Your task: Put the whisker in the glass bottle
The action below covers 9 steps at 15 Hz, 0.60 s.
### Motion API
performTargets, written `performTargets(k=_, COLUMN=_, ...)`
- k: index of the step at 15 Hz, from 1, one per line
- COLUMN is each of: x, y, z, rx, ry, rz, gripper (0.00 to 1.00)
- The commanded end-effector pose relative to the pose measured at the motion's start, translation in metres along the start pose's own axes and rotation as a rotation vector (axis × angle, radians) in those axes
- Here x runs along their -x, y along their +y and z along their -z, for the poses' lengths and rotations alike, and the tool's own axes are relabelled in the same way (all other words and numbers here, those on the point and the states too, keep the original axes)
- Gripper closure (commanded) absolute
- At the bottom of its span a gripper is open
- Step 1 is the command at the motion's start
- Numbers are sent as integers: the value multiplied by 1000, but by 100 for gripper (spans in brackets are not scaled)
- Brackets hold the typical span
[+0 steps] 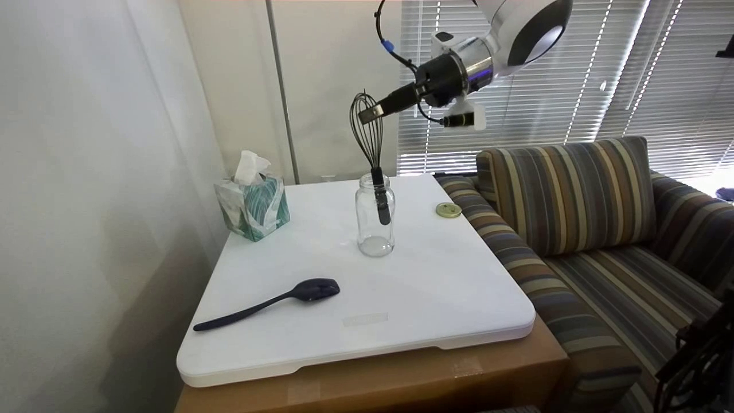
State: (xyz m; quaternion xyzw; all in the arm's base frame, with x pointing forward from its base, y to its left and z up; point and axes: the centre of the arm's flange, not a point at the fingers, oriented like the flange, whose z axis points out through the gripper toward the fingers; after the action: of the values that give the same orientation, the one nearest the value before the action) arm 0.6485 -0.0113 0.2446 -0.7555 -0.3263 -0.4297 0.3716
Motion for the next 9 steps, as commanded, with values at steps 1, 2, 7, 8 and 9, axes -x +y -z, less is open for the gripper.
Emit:
performTargets(k=1, x=15, y=13, z=-10, rx=-21, ry=10, rz=-3, gripper=99)
performTargets(k=2, x=19, y=13, z=-11, rx=-21, ry=7, rz=-10, gripper=99)
performTargets(k=7, x=34, y=15, z=-12, rx=-19, ry=-2, rz=-32, gripper=99)
performTargets(k=8, x=37, y=16, z=-13, rx=-20, ry=-4, rz=-36, gripper=99)
performTargets(k=9, x=39, y=16, z=-14, rx=-21, ry=-7, rz=-41, gripper=99)
